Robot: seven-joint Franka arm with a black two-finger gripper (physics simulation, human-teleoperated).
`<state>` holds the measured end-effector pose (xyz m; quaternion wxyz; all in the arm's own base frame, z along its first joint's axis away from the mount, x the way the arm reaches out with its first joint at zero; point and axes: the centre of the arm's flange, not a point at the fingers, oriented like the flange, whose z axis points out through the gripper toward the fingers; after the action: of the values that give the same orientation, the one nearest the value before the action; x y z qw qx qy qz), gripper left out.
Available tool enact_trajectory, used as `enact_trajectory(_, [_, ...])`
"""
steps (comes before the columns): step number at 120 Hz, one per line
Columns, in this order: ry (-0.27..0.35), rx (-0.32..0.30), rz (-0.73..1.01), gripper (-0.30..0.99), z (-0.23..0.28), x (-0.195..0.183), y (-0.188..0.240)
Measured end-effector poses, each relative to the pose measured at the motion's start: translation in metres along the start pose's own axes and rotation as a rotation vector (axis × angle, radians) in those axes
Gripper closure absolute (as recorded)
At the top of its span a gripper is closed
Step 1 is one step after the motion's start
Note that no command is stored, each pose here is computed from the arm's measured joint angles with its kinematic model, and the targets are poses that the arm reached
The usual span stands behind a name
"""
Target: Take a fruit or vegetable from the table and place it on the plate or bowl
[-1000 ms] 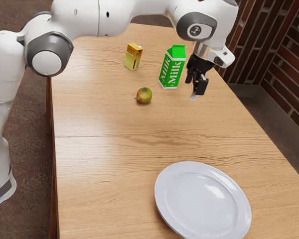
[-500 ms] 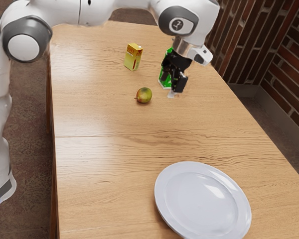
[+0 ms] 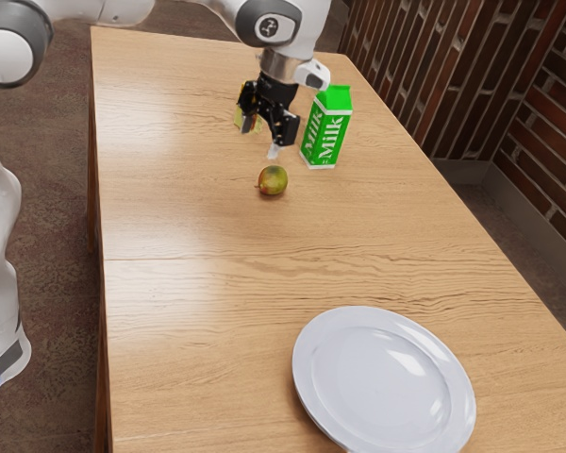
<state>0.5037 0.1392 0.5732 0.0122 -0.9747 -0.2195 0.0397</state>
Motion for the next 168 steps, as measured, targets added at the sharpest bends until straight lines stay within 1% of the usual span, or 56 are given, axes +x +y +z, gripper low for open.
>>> enact_trajectory(12, [0.01,-0.011,-0.03,0.0,0.009,0.004,-0.003])
enact_trajectory(25, [0.012,-0.037,-0.079,0.0,0.018,0.006,-0.005])
enact_trajectory(42, [0.017,-0.059,-0.187,0.0,0.023,0.014,-0.041])
enact_trajectory(55, [0.021,-0.053,-0.248,0.0,0.032,0.025,-0.067])
enact_trajectory(68, [0.031,-0.033,-0.269,0.0,0.037,0.042,-0.075])
enact_trajectory(76, [0.036,-0.02,-0.273,0.0,0.041,0.059,-0.079])
enact_trajectory(85, [0.03,-0.02,-0.258,0.0,0.05,0.075,-0.075])
enact_trajectory(94, [0.008,-0.03,-0.221,0.0,0.064,0.084,-0.062])
enact_trajectory(117, [0.027,-0.034,-0.15,0.0,0.06,0.092,-0.051])
enact_trajectory(136, [-0.013,-0.045,-0.12,0.0,0.086,0.102,-0.048])
enact_trajectory(168, [-0.038,-0.08,-0.093,0.0,0.115,0.113,-0.045])
